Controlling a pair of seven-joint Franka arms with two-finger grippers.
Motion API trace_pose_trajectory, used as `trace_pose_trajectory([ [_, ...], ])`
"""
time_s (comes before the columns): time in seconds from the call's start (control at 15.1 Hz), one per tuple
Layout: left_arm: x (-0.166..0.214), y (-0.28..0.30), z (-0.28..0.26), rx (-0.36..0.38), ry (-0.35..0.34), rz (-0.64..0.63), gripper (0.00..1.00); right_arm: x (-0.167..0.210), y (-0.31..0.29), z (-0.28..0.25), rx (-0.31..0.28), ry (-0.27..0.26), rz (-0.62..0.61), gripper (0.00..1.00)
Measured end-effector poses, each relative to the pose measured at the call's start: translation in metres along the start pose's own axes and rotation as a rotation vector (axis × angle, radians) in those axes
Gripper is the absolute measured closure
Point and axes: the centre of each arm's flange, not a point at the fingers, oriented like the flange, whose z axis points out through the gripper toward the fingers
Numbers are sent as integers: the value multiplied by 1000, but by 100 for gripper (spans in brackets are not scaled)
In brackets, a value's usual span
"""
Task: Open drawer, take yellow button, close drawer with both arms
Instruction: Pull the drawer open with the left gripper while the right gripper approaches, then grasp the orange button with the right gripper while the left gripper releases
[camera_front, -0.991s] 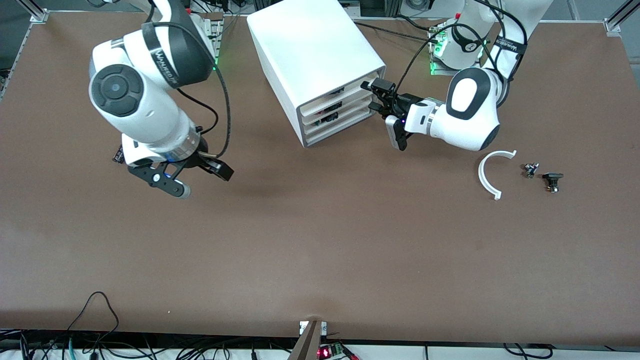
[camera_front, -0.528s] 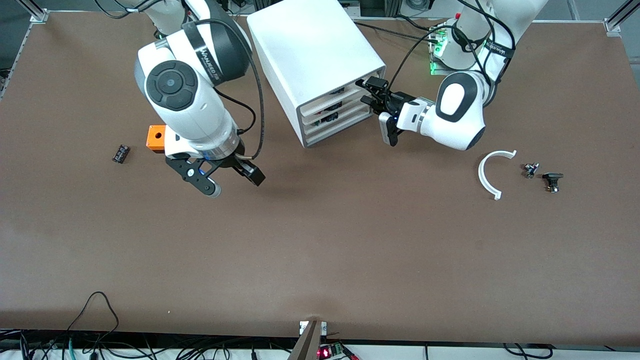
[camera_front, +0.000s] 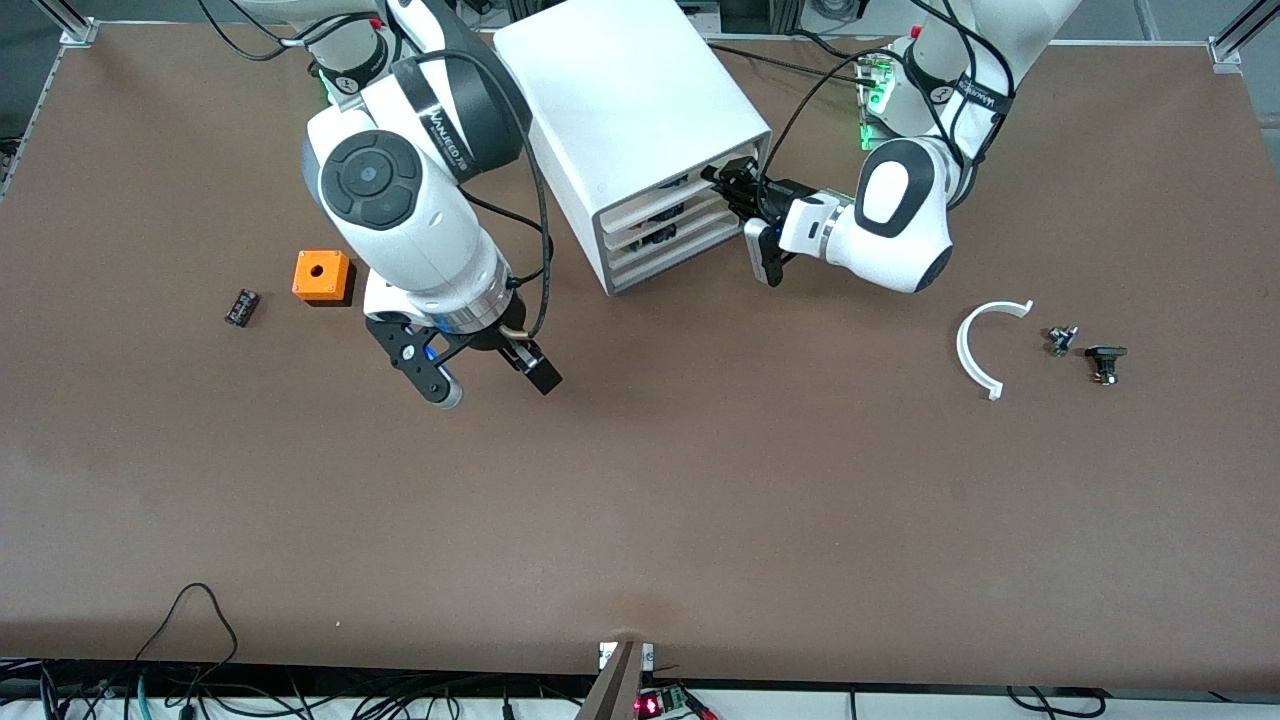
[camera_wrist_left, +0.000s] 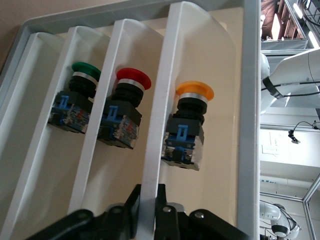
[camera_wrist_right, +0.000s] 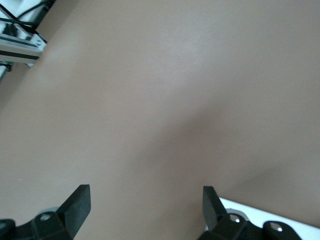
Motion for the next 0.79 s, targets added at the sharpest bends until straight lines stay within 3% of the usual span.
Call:
trace_pose_trajectory([
  [0.26,0,-4,-11,0,23,-3,87,15,-5,-9,74,-23,73,1],
  [0.79,31,-40,-118,60,81,31,87,-7,-17,-6,136,-60,180,0],
])
